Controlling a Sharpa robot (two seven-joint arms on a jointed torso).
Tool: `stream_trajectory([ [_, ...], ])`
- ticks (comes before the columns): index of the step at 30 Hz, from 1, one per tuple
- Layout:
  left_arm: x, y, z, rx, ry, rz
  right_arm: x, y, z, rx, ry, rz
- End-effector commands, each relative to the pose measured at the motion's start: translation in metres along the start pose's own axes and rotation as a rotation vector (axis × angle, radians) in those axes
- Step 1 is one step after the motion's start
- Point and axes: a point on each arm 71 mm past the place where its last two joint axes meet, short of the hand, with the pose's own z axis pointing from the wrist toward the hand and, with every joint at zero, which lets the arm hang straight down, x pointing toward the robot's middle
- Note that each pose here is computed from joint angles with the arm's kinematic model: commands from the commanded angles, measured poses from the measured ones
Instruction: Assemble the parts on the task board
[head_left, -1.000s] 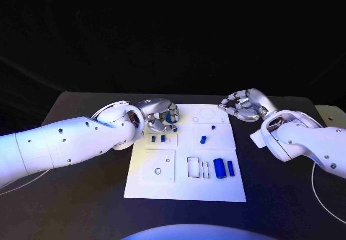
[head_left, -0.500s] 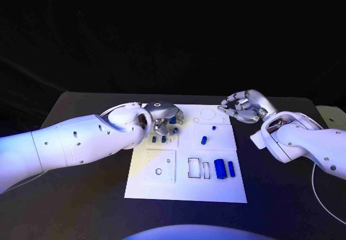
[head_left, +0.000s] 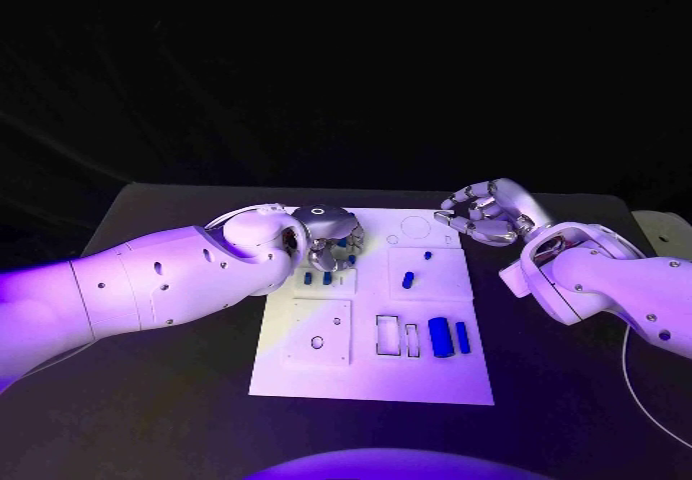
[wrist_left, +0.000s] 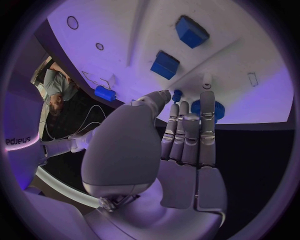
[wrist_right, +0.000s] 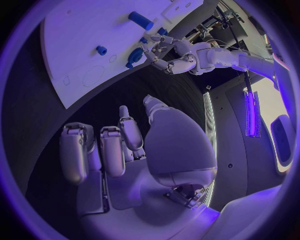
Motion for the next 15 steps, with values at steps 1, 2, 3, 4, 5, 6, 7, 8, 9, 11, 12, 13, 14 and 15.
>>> stream_trajectory([
  [1, 0.0019, 0.0000, 0.0018, -0.012, 0.026, 0.014, 0.0011, 0.0014, 0.0000, -0.016, 0.006, -0.008],
  [2, 0.0019, 0.0000, 0.0023, -0.012, 0.026, 0.014, 0.0012, 0.0014, 0.0001, -0.016, 0.006, -0.008],
  [3, 0.0019, -0.0001, 0.0028, -0.013, 0.027, 0.015, 0.0013, 0.0015, 0.0001, -0.016, 0.006, -0.008],
  [4, 0.0020, -0.0002, 0.0033, -0.013, 0.028, 0.015, 0.0013, 0.0015, 0.0001, -0.016, 0.006, -0.008],
  [5, 0.0020, -0.0002, 0.0036, -0.013, 0.028, 0.015, 0.0014, 0.0015, 0.0002, -0.016, 0.007, -0.008],
  [6, 0.0021, -0.0002, 0.0041, -0.014, 0.029, 0.015, 0.0014, 0.0016, 0.0002, -0.016, 0.007, -0.008],
  [7, 0.0021, -0.0003, 0.0043, -0.014, 0.029, 0.015, 0.0015, 0.0016, 0.0002, -0.016, 0.007, -0.008],
  [8, 0.0022, -0.0003, 0.0049, -0.015, 0.029, 0.015, 0.0015, 0.0017, 0.0002, -0.016, 0.007, -0.008],
  [9, 0.0023, -0.0003, 0.0055, -0.015, 0.030, 0.016, 0.0016, 0.0017, 0.0003, -0.016, 0.007, -0.008],
  [11, 0.0025, -0.0003, 0.0065, -0.016, 0.032, 0.016, 0.0017, 0.0018, 0.0003, -0.016, 0.007, -0.008],
  [12, 0.0026, -0.0004, 0.0071, -0.016, 0.033, 0.016, 0.0018, 0.0019, 0.0003, -0.016, 0.008, -0.008],
  [13, 0.0027, -0.0005, 0.0075, -0.016, 0.034, 0.016, 0.0019, 0.0020, 0.0004, -0.017, 0.008, -0.008],
  [14, 0.0028, -0.0007, 0.0079, -0.016, 0.035, 0.016, 0.0019, 0.0020, 0.0004, -0.017, 0.008, -0.008],
  [15, 0.0029, -0.0010, 0.0084, -0.015, 0.036, 0.016, 0.0020, 0.0021, 0.0004, -0.017, 0.008, -0.008],
])
